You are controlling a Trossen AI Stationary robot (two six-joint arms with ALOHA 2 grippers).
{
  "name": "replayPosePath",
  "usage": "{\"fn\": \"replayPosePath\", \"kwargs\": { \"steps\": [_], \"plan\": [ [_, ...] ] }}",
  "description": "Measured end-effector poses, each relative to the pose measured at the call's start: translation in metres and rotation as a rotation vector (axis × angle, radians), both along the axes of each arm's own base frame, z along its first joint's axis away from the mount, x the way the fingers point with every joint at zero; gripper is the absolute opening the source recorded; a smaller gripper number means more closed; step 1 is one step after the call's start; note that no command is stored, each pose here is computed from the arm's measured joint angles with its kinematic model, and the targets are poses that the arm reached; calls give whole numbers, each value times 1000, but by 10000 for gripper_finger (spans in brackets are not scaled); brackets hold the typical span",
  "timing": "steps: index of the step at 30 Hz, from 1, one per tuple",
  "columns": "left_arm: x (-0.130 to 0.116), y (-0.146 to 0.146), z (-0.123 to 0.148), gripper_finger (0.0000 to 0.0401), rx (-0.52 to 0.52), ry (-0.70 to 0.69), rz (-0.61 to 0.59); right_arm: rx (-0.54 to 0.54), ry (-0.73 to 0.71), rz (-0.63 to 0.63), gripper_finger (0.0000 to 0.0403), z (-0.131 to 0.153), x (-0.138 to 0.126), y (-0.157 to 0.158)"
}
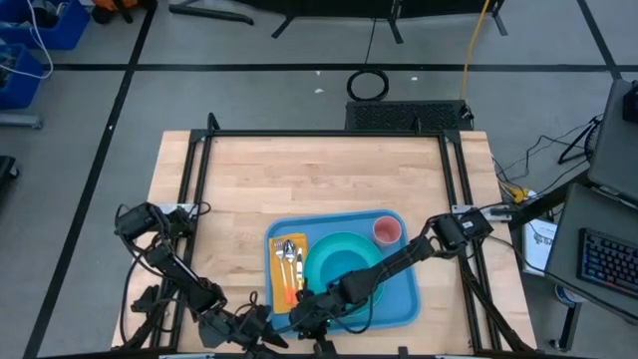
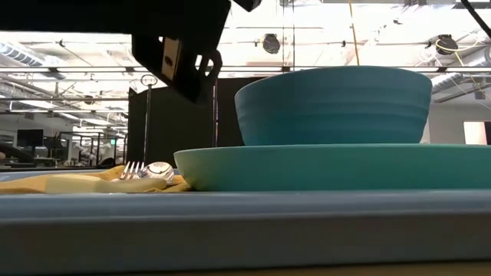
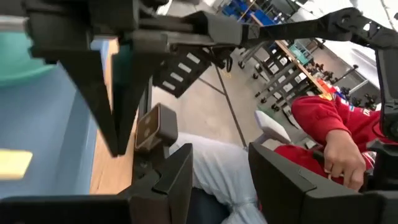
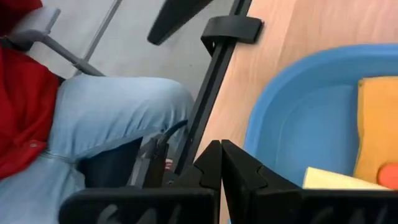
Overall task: Set up tray
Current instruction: Put the yellow knife on top of the yellow napkin to the right of the orange spoon
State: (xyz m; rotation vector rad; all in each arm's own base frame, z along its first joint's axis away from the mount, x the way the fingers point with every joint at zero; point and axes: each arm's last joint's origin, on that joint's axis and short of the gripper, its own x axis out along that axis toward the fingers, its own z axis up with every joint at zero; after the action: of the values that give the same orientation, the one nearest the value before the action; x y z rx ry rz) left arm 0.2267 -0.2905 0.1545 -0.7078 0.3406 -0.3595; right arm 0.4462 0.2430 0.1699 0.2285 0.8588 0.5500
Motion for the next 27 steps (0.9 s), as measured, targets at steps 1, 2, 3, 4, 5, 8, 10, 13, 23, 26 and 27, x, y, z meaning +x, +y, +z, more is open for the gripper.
{"fn": "replayPosePath", "kwargs": {
  "steps": [1, 2, 3, 4, 5, 8, 10, 13, 23, 26, 27],
  "plan": [
    [0, 0, 1, 159, 8, -10, -1, -5, 1, -4, 0, 0, 0, -1],
    [0, 0, 1, 159, 13, -16, -2, -7, -5, -1, 0, 0, 1, -1],
    [0, 0, 1, 159, 15, -17, -3, -9, -10, 2, 0, 0, 1, -1],
    [-1, -1, 1, 159, 19, -16, -4, -12, -12, 6, 0, 0, 1, -1],
    [-1, -1, 1, 159, 21, -16, -7, -15, -12, 8, 0, 0, 0, -1],
    [-2, -2, 1, 159, 24, -19, -10, -19, -3, 8, 0, -1, 0, -1],
    [-2, -2, 1, 159, 25, -20, -9, -20, -5, 6, 0, -1, 0, -2],
    [-2, -1, 1, 159, 28, -21, -9, -22, -5, 1, 0, -3, 2, -4],
    [-2, -2, 2, 159, 30, -30, -9, -38, 29, -1, 0, -29, 6, -3],
    [-2, -2, 2, 159, 30, -30, -9, -49, 31, -14, 0, -30, 6, -4],
    [-2, -2, 1, 159, 32, -29, -10, -55, 30, -22, 0, -30, 6, -4]
  ]
}}
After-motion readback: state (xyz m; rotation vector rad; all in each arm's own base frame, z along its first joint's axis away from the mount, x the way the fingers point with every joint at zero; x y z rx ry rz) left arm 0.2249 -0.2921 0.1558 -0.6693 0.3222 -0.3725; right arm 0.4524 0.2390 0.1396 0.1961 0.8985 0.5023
